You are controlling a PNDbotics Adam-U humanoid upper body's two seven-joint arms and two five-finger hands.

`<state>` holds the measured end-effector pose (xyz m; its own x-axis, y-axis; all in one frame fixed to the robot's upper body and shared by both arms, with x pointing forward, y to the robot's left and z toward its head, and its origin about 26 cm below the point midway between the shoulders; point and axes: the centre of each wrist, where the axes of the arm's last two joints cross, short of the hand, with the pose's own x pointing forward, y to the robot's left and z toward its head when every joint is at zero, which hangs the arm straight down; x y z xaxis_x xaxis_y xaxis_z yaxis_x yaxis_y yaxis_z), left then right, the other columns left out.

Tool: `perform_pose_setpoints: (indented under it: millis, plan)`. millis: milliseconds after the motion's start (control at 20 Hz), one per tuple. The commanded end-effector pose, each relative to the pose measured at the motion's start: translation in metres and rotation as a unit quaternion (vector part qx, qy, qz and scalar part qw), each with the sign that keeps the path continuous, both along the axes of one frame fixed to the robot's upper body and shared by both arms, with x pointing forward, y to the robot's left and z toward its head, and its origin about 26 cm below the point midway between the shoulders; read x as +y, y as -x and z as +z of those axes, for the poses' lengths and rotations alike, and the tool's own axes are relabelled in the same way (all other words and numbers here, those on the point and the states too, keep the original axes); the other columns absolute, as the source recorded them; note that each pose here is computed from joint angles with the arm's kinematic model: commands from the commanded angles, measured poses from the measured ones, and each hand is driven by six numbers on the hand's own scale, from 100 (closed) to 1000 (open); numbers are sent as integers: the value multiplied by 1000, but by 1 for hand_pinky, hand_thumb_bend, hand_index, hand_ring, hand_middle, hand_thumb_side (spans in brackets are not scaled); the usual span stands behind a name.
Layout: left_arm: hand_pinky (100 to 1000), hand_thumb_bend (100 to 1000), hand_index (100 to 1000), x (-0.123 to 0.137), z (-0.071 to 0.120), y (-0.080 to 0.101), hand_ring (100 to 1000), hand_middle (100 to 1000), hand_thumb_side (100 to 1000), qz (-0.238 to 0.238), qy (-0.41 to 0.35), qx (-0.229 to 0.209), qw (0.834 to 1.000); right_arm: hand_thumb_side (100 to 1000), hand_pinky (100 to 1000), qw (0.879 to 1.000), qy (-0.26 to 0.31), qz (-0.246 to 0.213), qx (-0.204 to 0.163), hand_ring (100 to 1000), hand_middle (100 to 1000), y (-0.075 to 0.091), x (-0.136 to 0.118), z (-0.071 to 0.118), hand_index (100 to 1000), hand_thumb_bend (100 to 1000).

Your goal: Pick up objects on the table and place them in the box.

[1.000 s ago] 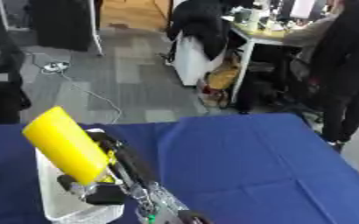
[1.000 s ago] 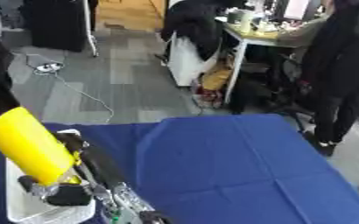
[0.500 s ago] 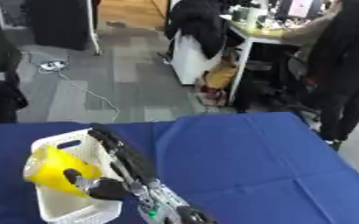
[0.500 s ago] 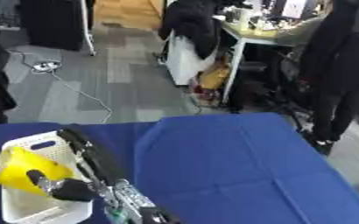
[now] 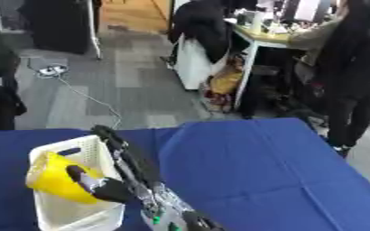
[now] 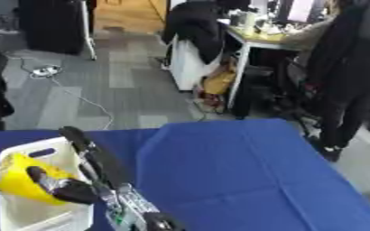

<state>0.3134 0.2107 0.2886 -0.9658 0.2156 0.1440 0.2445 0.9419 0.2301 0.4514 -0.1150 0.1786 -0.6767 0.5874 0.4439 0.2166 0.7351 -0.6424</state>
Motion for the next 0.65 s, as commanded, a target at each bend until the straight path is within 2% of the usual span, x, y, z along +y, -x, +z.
perform_pose_setpoints:
  millis: [50,200,250,350,400,450,650]
  plan:
    - [699,345,882,2,4,3,623,854,810,3,-5,-12,1000,829,768,996,-51,12,-70,835,939,8,-18,50,1000,481]
    - [698,340,882,8,-2,3,621,854,813,16,-14,-3,1000,817,757,990,-76,24,-119,828,920,30,-50,82,1000,477]
    - [697,334,882,10,-4,3,619,854,817,21,-18,0,1000,810,734,989,-73,15,-128,818,905,37,-63,90,1000,467]
    - [696,327,881,14,-10,3,617,855,821,30,-29,7,999,813,708,987,-80,26,-137,806,889,57,-81,97,990,429]
    - [697,329,881,16,-13,3,618,854,820,35,-36,10,999,814,714,987,-80,29,-139,809,895,67,-92,97,998,437]
    - [695,321,881,17,-15,3,615,855,825,37,-40,12,998,806,664,987,-82,33,-138,784,867,76,-98,98,959,369]
    - [693,300,880,27,-27,5,610,855,840,59,-69,23,996,838,495,985,-105,31,-135,688,798,121,-127,77,900,272]
